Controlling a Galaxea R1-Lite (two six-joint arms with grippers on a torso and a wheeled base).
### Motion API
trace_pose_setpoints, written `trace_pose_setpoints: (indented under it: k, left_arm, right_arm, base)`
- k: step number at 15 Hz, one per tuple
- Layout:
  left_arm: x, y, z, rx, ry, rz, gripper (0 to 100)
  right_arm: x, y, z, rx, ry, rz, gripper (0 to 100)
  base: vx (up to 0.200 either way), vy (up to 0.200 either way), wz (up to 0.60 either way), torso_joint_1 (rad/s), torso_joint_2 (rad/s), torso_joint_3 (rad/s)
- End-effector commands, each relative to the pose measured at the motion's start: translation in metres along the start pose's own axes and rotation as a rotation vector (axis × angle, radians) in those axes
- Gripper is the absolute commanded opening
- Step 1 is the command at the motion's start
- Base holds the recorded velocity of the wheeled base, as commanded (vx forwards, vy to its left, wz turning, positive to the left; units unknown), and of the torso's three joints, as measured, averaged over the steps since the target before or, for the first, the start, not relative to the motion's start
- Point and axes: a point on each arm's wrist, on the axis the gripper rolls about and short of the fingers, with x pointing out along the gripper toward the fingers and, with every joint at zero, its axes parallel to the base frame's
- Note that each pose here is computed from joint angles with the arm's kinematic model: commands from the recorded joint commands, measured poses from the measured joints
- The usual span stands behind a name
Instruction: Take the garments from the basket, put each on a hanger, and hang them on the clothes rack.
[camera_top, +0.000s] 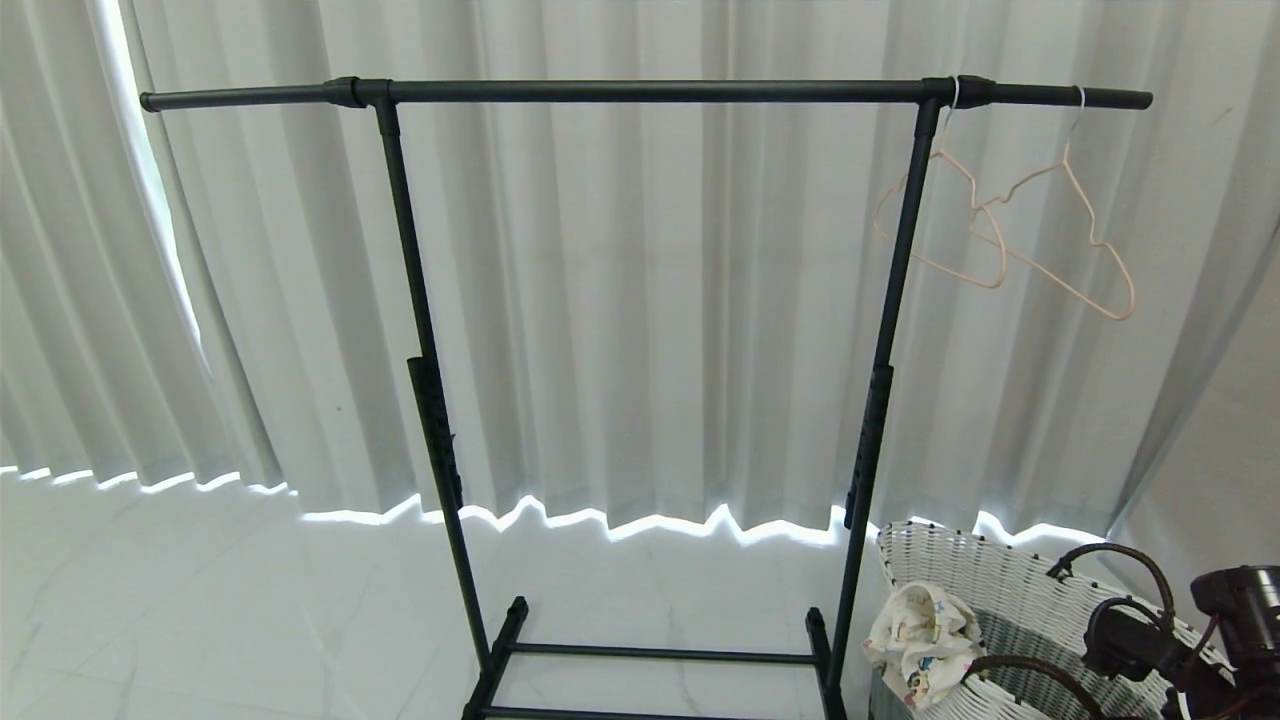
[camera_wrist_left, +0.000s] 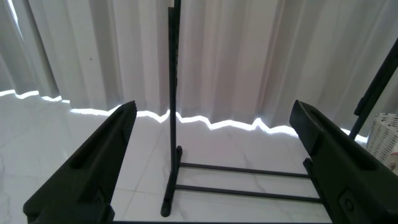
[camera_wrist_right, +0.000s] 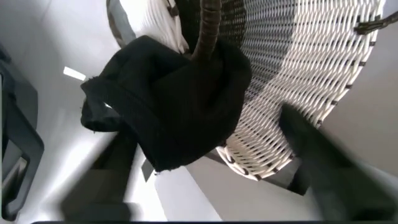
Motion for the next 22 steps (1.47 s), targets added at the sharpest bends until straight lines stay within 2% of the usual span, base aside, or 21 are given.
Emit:
trace_pose_setpoints:
  k: [1, 4, 8, 12, 15, 17, 22]
  left_arm:
    - [0.000, 0.000, 0.000, 0.000, 0.000, 0.000, 100]
    - [0.000, 0.000, 0.000, 0.000, 0.000, 0.000, 100]
    - [0.000, 0.000, 0.000, 0.000, 0.000, 0.000, 100]
    - [0.000, 0.000, 0.000, 0.004, 0.000, 0.000, 100]
    - [0.000, 0.000, 0.000, 0.004, 0.000, -0.001, 100]
    - [0.000, 0.000, 0.000, 0.000, 0.000, 0.000, 100]
    - [0.000, 0.000, 0.000, 0.009, 0.001, -0.001, 100]
  right_arm:
    - [-0.001, 0.000, 0.000, 0.002, 0.001, -0.005, 0]
    - [-0.015, 0.001, -0.004, 0.006, -0.017, -0.063, 0]
    - [-0.058, 0.004, -0.012, 0.013, -0.115, -0.142, 0]
    - [-0.141, -0.005, -0.010, 0.017, -0.153, -0.164, 0]
    - [-0.191, -0.001, -0.018, 0.023, -0.276, -0.217, 0]
    - [-0.204, 0.002, -0.017, -0.001, -0.366, -0.220, 0]
    - [-0.224, -0.003, -0.003, -0.027, -0.470, -0.226, 0]
  base:
    - [0.000, 0.000, 0.00, 0.000, 0.00, 0.000]
    - [0.000, 0.000, 0.00, 0.000, 0.00, 0.000]
    - [0.000, 0.000, 0.00, 0.000, 0.00, 0.000]
    - [0.000, 0.000, 0.00, 0.000, 0.00, 0.000]
    - [0.000, 0.000, 0.00, 0.000, 0.00, 0.000]
    - [0.000, 0.000, 0.00, 0.000, 0.00, 0.000]
    - [-0.040, 0.000, 0.00, 0.000, 0.00, 0.000]
